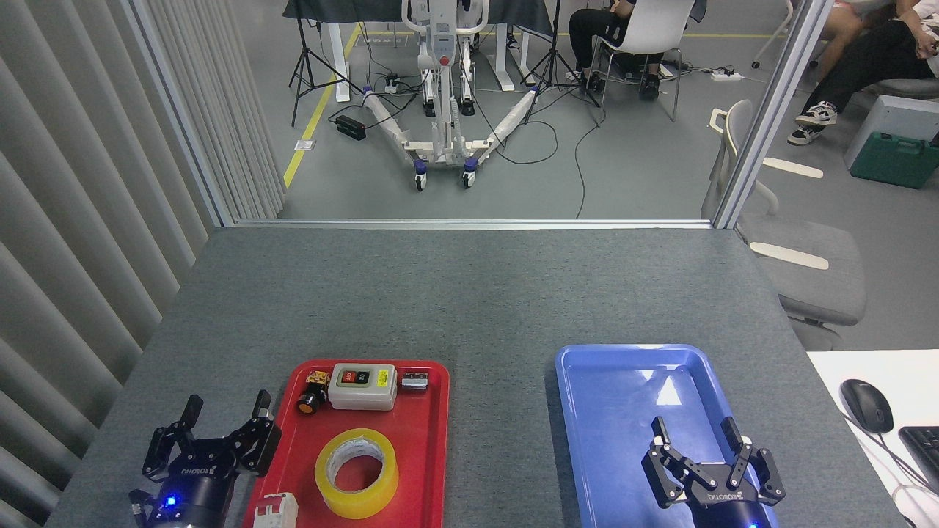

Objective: Place and move tape with both arms
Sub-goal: 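Move the left gripper toward the yellow tape roll on the red tray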

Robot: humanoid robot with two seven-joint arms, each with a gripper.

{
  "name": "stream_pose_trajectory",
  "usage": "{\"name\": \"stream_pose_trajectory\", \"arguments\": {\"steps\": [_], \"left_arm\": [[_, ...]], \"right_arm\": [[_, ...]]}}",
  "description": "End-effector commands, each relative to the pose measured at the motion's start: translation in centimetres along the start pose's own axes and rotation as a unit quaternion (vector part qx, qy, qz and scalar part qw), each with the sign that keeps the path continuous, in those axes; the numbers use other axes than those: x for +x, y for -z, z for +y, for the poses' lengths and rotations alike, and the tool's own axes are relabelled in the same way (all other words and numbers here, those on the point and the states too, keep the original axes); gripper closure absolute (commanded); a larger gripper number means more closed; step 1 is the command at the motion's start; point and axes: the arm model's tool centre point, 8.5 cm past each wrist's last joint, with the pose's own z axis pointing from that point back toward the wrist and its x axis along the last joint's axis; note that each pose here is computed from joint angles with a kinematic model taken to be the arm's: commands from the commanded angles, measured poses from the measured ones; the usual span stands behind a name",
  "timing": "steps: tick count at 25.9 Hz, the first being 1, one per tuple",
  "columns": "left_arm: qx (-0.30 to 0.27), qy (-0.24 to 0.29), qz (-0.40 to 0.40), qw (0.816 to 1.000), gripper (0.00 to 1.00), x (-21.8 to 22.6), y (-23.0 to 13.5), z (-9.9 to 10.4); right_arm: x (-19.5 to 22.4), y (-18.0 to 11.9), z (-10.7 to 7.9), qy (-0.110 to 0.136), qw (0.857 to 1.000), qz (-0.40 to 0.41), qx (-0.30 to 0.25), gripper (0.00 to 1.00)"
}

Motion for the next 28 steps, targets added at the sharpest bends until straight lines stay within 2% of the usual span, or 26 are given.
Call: {"name": "stream_pose_trajectory", "arguments": {"steps": [1, 8, 11, 13, 15, 18, 20, 22, 26, 28], "left_arm": [[0.003, 0.001, 0.001, 1.000, 0.00, -0.1, 0.1, 0.3], [0.008, -0.001, -0.012, 1.000, 0.00, 0.5, 0.2, 0.6], [0.009, 0.001, -0.031, 0.999, 0.00, 1.6, 1.8, 1.7], [-0.040, 0.005, -0.061, 0.997, 0.00, 3.5, 3.1, 1.4], [-0.129, 0.009, -0.079, 0.989, 0.00, 4.6, 3.3, 0.2], [-0.273, 0.030, -0.103, 0.956, 0.00, 5.4, 3.0, -0.8], [-0.336, 0.048, -0.121, 0.933, 0.00, 5.9, 3.0, -0.6], [-0.373, 0.064, -0.139, 0.915, 0.00, 6.3, 3.1, -0.5], [-0.381, 0.083, -0.178, 0.904, 0.00, 6.9, 4.1, 0.0], [-0.397, 0.095, -0.197, 0.891, 0.00, 7.0, 4.9, -0.5]], "right_arm": [[-0.1, 0.0, -0.1, -0.002, 1.000, -0.001, -0.003, 0.00], [0.2, -0.1, -0.3, 0.002, 1.000, -0.001, -0.006, 0.00], [0.2, -0.1, -0.2, 0.002, 1.000, -0.001, -0.005, 0.00], [0.2, -0.1, -0.3, 0.002, 1.000, -0.001, -0.006, 0.00], [0.1, -0.1, -0.3, 0.003, 1.000, 0.000, -0.006, 0.00], [0.3, -0.1, -0.2, 0.006, 1.000, 0.000, -0.006, 0.00], [0.4, -0.1, -0.2, 0.009, 1.000, 0.001, -0.006, 0.00], [0.3, -0.1, -0.2, 0.008, 1.000, 0.002, -0.007, 0.00], [0.6, -0.1, -0.1, 0.012, 1.000, 0.002, -0.006, 0.00], [0.9, 0.0, -0.1, 0.018, 1.000, 0.003, -0.007, 0.00]]}}
